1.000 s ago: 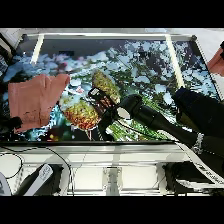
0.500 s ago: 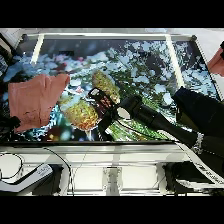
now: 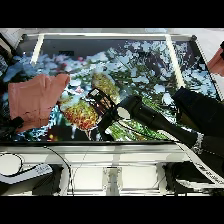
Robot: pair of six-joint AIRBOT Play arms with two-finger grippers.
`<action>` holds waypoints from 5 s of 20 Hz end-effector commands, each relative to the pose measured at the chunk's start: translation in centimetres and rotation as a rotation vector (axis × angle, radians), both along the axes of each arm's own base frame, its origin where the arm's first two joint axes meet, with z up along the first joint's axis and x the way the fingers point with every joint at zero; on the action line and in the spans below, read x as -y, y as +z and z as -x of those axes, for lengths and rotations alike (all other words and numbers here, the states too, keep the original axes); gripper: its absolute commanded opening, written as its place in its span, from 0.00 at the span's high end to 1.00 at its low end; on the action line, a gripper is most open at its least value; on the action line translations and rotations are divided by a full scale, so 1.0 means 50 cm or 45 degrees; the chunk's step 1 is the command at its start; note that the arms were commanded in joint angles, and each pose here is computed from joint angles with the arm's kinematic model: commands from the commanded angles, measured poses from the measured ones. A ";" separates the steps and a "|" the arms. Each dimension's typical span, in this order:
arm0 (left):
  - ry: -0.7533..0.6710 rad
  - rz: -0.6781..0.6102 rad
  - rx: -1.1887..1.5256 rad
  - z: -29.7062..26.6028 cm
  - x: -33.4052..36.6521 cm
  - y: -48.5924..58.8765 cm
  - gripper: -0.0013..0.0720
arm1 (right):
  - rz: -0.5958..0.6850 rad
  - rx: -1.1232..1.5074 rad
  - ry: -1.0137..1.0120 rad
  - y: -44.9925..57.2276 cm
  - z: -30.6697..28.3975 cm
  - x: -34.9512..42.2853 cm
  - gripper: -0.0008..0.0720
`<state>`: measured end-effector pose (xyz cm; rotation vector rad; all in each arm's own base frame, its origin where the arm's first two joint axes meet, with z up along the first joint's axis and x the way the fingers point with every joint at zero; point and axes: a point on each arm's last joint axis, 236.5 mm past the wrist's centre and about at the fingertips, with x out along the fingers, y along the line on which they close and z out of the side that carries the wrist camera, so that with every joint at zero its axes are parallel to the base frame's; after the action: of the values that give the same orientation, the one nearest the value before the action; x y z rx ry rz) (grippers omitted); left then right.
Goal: Fold the clothes and pants, and hang the long-sleeved shirts on hangers.
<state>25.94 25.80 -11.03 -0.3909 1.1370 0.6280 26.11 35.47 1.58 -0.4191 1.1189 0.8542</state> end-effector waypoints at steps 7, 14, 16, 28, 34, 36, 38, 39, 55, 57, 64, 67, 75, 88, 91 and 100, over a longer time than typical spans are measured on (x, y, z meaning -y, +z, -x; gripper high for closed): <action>-0.073 -0.026 0.180 -0.069 0.047 0.108 0.94 | 0.006 0.018 0.006 0.021 -0.006 0.002 0.97; -0.767 0.069 0.798 -0.282 0.457 0.627 0.94 | -0.058 0.256 -0.124 0.218 -0.087 0.109 0.97; -1.095 0.125 0.932 -0.262 0.632 0.770 0.94 | -0.016 0.235 -0.214 0.241 -0.094 0.193 0.97; -1.770 0.758 0.784 -0.118 1.139 0.791 0.94 | 0.012 0.276 -0.443 0.320 -0.027 0.420 0.97; -2.008 0.733 0.048 0.015 1.022 0.618 0.94 | 0.020 0.328 -0.456 0.336 -0.028 0.436 0.97; -2.043 0.691 -0.169 0.053 0.974 0.582 0.94 | -0.020 0.345 -0.445 0.344 -0.034 0.422 0.90; -2.114 0.665 -0.159 0.060 0.981 0.584 0.94 | -0.065 0.375 -0.276 0.352 -0.025 0.383 0.40; -2.202 0.607 -0.145 0.059 0.982 0.582 0.94 | -0.095 0.395 -0.133 0.357 -0.013 0.355 0.33; -2.139 -1.203 0.757 -0.447 1.033 0.852 0.95 | -0.110 0.556 -0.003 0.158 -0.216 0.247 0.33; -2.155 -1.178 0.712 -0.446 1.033 0.829 0.95 | -0.163 0.573 -0.114 0.169 -0.243 0.252 0.33; -2.163 -1.105 0.600 -0.432 1.016 0.792 0.95 | 0.079 0.678 -0.058 0.127 -0.294 0.309 0.33; -2.170 -1.107 0.588 -0.431 1.014 0.788 0.95 | 0.185 0.785 0.014 0.135 -0.318 0.328 0.32; -2.232 -1.123 0.500 -0.421 1.004 0.767 0.95 | 0.250 0.887 0.203 0.065 -0.377 0.290 0.32; -2.255 -1.147 0.490 -0.421 1.004 0.767 0.94 | 0.114 1.122 0.156 -0.011 -0.491 0.216 0.32; -2.256 -1.146 0.486 -0.420 1.004 0.766 0.95 | 0.047 1.240 0.110 0.020 -0.517 0.204 0.33; -2.258 -1.141 0.477 -0.419 1.002 0.763 0.94 | 0.041 1.175 -0.049 0.025 -0.565 0.272 0.34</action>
<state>46.93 -24.28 27.14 1.1703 0.3937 -0.5507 54.15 21.89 2.75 -0.7108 0.2871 0.5034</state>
